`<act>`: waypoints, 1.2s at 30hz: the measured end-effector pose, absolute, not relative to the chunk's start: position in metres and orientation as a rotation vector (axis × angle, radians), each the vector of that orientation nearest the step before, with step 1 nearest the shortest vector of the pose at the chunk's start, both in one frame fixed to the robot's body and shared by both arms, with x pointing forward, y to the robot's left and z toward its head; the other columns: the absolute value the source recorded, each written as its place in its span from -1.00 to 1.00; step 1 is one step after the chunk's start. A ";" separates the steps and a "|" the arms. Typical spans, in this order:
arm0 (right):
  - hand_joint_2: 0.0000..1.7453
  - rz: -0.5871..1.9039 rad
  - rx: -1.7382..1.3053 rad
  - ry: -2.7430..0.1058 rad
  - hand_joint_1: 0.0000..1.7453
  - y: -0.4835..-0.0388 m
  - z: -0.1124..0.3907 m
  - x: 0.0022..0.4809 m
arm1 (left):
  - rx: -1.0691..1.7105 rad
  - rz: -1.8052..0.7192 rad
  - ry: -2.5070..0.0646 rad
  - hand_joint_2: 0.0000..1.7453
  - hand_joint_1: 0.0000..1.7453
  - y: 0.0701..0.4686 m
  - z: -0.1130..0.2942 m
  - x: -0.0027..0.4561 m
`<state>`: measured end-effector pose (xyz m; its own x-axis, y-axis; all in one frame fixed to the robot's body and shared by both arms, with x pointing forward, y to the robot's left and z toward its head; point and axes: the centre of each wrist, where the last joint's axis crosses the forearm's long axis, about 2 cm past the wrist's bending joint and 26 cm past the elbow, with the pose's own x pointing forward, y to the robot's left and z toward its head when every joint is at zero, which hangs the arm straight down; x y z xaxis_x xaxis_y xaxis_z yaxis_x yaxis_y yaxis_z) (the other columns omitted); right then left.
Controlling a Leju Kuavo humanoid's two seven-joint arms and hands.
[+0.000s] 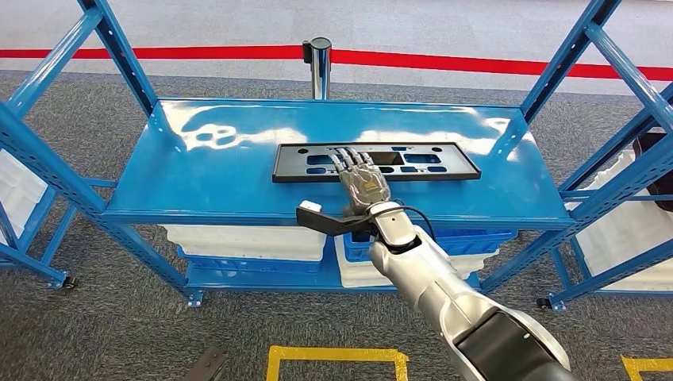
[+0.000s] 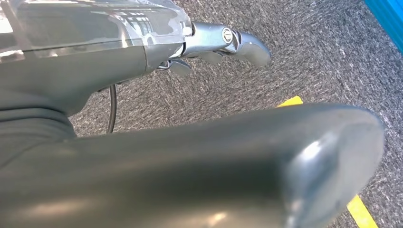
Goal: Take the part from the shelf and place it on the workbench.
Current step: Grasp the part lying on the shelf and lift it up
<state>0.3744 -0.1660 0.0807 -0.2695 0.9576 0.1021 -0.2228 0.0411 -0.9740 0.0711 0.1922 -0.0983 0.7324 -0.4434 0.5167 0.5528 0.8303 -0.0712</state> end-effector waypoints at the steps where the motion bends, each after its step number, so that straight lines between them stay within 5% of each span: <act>1: 1.00 1.444 -0.856 -1.269 -1.00 -0.168 0.080 0.375 | -0.227 -0.553 -0.507 -1.00 -1.00 0.192 -0.098 0.071; 36: 1.00 1.349 -0.948 -1.199 -1.00 -0.203 0.080 0.384 | -0.224 -0.560 -0.512 -1.00 -1.00 0.192 -0.098 0.072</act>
<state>0.3838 -0.2033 0.0802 -0.1371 0.9875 0.0784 -0.1938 0.0509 -0.9797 0.0721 0.1923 -0.0981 0.7269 -0.4489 0.5197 0.5576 0.8275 -0.0651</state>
